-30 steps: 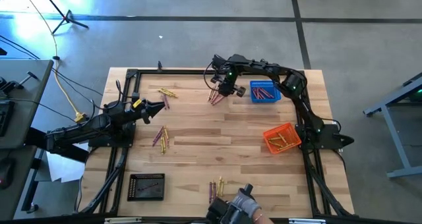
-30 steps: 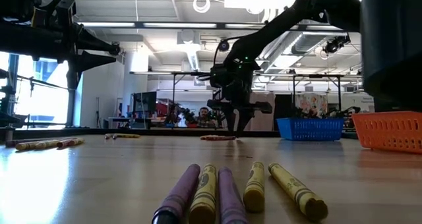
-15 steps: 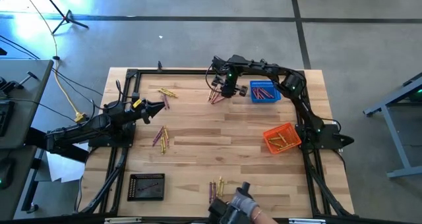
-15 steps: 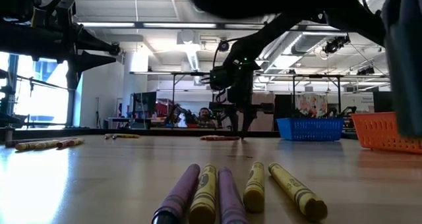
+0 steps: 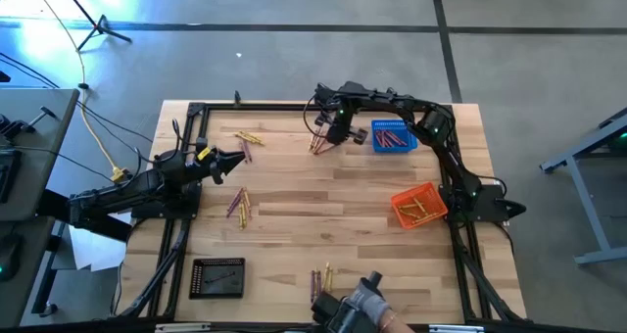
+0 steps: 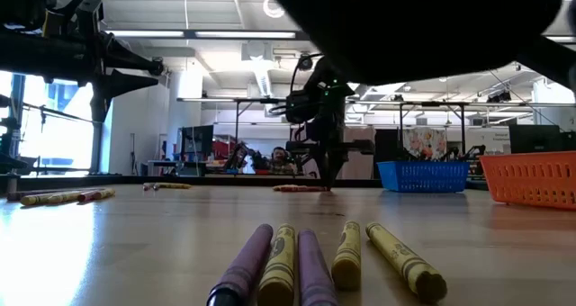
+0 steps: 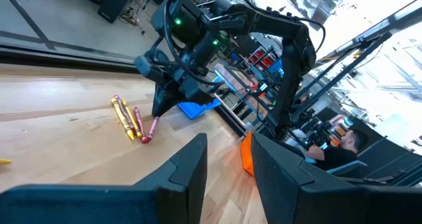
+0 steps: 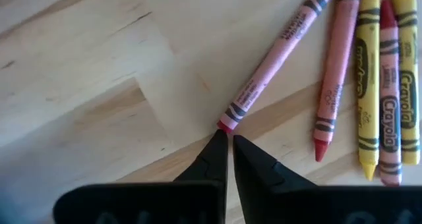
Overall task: Sort crayons
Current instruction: Put the red crayon into the blue basket
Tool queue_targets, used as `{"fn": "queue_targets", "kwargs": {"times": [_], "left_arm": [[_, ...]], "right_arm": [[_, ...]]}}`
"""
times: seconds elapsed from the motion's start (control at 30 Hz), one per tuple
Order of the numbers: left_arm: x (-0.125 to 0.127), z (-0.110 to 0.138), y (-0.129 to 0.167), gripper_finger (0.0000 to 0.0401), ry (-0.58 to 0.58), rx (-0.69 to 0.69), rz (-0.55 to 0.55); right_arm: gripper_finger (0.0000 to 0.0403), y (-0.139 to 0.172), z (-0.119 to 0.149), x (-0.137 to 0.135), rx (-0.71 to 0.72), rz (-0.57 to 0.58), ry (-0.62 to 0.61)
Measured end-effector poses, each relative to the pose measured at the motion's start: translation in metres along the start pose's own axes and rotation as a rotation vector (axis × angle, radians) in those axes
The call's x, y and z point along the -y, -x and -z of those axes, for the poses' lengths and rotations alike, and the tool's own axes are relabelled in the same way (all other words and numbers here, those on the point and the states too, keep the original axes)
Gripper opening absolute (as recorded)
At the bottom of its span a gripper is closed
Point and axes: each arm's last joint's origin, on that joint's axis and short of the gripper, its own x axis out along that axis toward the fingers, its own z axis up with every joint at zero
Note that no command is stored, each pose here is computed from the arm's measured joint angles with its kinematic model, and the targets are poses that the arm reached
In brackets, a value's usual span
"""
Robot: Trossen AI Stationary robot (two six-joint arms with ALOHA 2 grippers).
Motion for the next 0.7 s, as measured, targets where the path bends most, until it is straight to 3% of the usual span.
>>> {"fn": "queue_targets", "kwargs": {"times": [0.2, 0.47, 0.7], "left_arm": [[0.000, 0.000, 0.000, 0.0106, 0.000, 0.000, 0.000], [0.000, 0.000, 0.000, 0.0106, 0.000, 0.000, 0.000], [0.000, 0.000, 0.000, 0.0106, 0.000, 0.000, 0.000]], "right_arm": [[0.0027, 0.007, 0.000, 0.000, -0.033, 0.022, -0.184], [0.0032, 0.012, -0.001, 0.000, -0.145, 0.069, -0.603], [0.0032, 0.010, -0.017, 0.003, -0.121, 0.086, -0.663]]}}
